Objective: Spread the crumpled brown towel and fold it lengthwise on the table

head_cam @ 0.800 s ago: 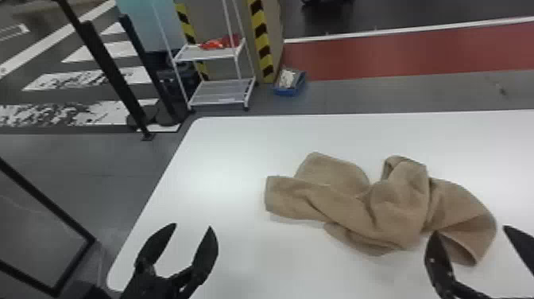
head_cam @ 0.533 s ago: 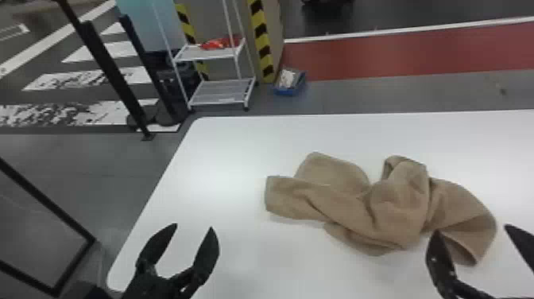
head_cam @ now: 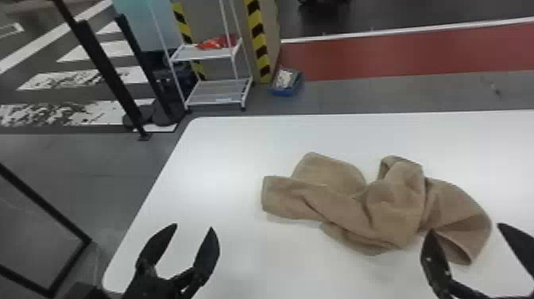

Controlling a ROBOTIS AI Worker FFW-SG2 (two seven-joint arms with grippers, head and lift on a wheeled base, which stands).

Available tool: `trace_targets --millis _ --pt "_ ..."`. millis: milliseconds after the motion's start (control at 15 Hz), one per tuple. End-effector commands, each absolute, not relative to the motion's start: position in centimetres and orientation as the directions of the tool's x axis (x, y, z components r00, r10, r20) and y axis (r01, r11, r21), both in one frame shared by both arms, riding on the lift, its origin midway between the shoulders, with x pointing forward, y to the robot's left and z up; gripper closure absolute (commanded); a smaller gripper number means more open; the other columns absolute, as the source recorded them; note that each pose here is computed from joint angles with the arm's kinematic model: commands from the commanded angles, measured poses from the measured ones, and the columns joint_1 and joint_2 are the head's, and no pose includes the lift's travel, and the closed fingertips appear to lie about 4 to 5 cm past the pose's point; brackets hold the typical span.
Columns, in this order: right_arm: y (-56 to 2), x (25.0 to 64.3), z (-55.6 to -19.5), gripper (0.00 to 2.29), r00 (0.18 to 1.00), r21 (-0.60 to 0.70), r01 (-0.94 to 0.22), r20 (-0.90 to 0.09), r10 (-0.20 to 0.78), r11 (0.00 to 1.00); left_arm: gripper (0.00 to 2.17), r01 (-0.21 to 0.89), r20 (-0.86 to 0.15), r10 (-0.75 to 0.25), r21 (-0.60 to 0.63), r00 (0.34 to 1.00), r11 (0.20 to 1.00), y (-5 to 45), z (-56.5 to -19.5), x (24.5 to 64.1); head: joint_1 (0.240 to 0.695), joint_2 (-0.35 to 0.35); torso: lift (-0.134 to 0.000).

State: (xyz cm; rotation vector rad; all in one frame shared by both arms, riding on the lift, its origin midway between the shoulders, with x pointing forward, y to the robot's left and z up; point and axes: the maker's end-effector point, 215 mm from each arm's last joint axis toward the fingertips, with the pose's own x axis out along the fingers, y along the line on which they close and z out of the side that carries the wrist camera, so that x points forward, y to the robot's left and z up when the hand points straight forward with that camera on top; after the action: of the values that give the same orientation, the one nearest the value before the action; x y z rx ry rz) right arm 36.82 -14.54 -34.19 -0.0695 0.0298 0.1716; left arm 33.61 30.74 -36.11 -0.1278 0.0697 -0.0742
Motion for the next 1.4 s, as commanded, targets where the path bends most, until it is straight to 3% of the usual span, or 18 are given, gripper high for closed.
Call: trace_targets --millis 0,267,667,867,1333 --pt "-14.6 36.8 -34.3 0.13 0.985 -0.066 -0.171 -0.038 0.169 0.983 0.20 0.074 -0.072 -0.084 -0.132 0.994 0.988 30.4 -36.6 33.6 0.695 0.262 -0.123" --pt "-15.1 36.7 -35.0 0.13 0.983 -0.078 -0.180 -0.052 0.176 0.981 0.20 0.079 -0.079 -0.089 -0.125 0.993 0.989 30.2 -37.2 33.9 0.695 0.251 -0.123" --pt "-20.2 36.8 -39.2 0.22 0.984 -0.141 -0.138 -0.129 0.120 0.980 0.20 0.081 -0.090 -0.094 -0.135 0.991 0.988 30.1 -38.5 34.7 0.695 0.210 -0.123" --pt "-20.8 37.0 -41.0 0.28 0.981 -0.144 -0.141 -0.157 0.118 0.979 0.20 0.080 -0.094 -0.093 -0.138 0.991 0.987 30.1 -39.0 34.8 0.695 0.160 -0.123" --pt "-21.6 37.9 -45.6 0.28 0.970 -0.133 -0.137 -0.221 0.105 0.982 0.20 0.080 -0.105 -0.094 -0.136 0.990 0.987 30.2 -39.6 34.7 0.695 0.144 -0.123"
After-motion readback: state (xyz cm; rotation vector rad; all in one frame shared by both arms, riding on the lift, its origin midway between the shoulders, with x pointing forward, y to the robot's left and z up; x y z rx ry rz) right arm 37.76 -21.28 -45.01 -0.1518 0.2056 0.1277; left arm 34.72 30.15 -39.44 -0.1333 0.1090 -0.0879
